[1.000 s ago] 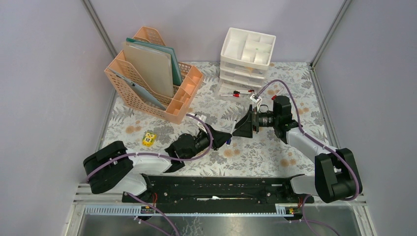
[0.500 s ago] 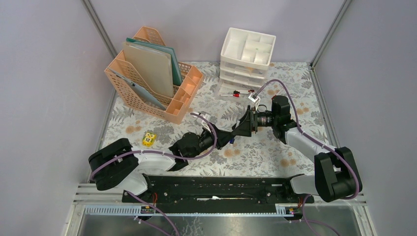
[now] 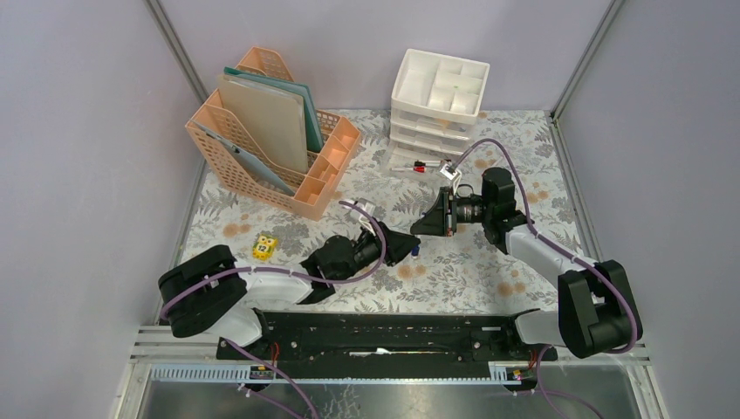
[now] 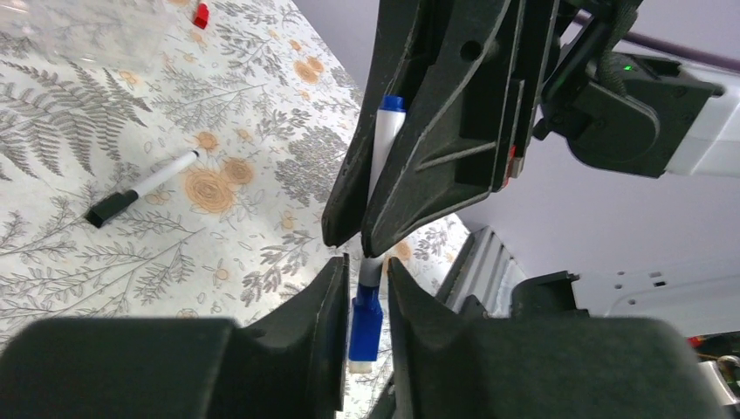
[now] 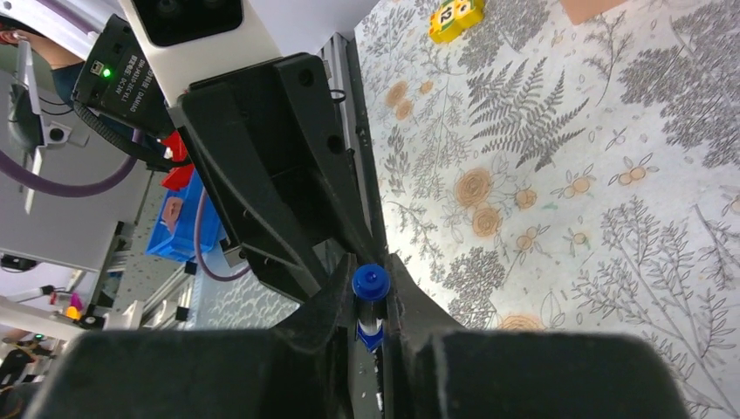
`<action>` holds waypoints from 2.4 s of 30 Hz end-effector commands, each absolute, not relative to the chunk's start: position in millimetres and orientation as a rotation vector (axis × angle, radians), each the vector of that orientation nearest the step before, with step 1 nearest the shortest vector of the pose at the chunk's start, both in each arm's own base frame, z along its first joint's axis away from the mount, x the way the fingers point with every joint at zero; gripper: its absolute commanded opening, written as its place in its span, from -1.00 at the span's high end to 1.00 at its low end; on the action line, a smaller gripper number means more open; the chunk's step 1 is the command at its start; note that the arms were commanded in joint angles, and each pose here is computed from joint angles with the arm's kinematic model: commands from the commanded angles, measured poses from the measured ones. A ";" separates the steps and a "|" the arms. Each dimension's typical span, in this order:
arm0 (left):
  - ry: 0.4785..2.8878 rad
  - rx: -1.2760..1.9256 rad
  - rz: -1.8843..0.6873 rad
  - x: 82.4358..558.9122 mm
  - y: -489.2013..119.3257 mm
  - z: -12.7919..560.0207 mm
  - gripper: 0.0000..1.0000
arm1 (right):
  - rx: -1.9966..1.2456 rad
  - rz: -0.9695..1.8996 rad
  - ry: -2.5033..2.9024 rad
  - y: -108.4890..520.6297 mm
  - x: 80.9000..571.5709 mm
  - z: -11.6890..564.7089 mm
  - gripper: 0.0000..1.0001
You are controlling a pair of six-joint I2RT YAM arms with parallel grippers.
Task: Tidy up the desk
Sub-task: Pick up the stationery from the center of the board, then place the stationery in the drawer.
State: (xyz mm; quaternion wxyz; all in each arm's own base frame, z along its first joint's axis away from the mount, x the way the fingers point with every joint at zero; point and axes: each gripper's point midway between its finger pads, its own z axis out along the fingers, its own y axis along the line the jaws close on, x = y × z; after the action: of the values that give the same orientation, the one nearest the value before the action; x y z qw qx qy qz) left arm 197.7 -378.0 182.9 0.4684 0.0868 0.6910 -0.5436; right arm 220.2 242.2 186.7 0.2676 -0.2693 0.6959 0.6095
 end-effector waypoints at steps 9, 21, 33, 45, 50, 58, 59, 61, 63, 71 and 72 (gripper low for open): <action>1.627 0.163 -1.175 200.5 -325.4 196.9 -0.76 | -0.962 1.290 1.789 231.2 242.9 196.9 1.00; 1.818 0.139 -0.476 231.5 -223.1 119.4 -0.97 | -1.174 0.417 1.743 184.1 369.3 216.2 1.00; 1.816 0.125 -0.383 233.4 -204.3 97.2 -0.97 | -1.223 -0.052 1.743 172.9 493.1 211.4 0.96; 1.799 0.116 -0.408 229.9 -200.4 97.8 -0.97 | -1.155 -0.111 1.867 178.5 528.7 165.3 -0.38; 1.782 0.102 -0.423 228.1 -196.5 99.6 -0.98 | -1.108 0.096 1.898 193.7 493.5 183.7 -0.53; 1.777 0.096 -0.428 227.6 -195.3 100.3 -0.97 | -1.274 0.687 1.894 229.9 367.4 178.1 -0.78; 1.777 0.095 -0.427 227.6 -195.2 100.1 -0.97 | -1.298 0.728 1.881 230.7 354.7 175.9 -0.78; 1.778 0.096 -0.428 227.8 -195.5 100.3 -0.97 | -1.345 0.749 1.863 227.3 338.3 166.9 -0.78; 1.780 0.097 -0.427 227.7 -195.8 100.0 -0.97 | -1.409 0.711 1.838 220.7 330.6 154.9 -0.79; 1.790 0.103 -0.412 229.5 -197.4 98.6 -0.97 | -1.706 0.532 1.751 196.4 330.1 96.4 -0.82; 1.789 0.103 -0.414 229.3 -197.8 98.9 -0.97 | -1.755 0.512 1.741 193.1 330.6 89.8 -0.82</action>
State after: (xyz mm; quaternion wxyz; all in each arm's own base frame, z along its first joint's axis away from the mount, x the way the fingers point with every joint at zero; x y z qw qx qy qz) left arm 223.4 -197.0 87.6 0.5907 0.0588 0.7849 -0.1776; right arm 325.3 199.6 108.8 0.3176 -0.5879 0.7075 0.2301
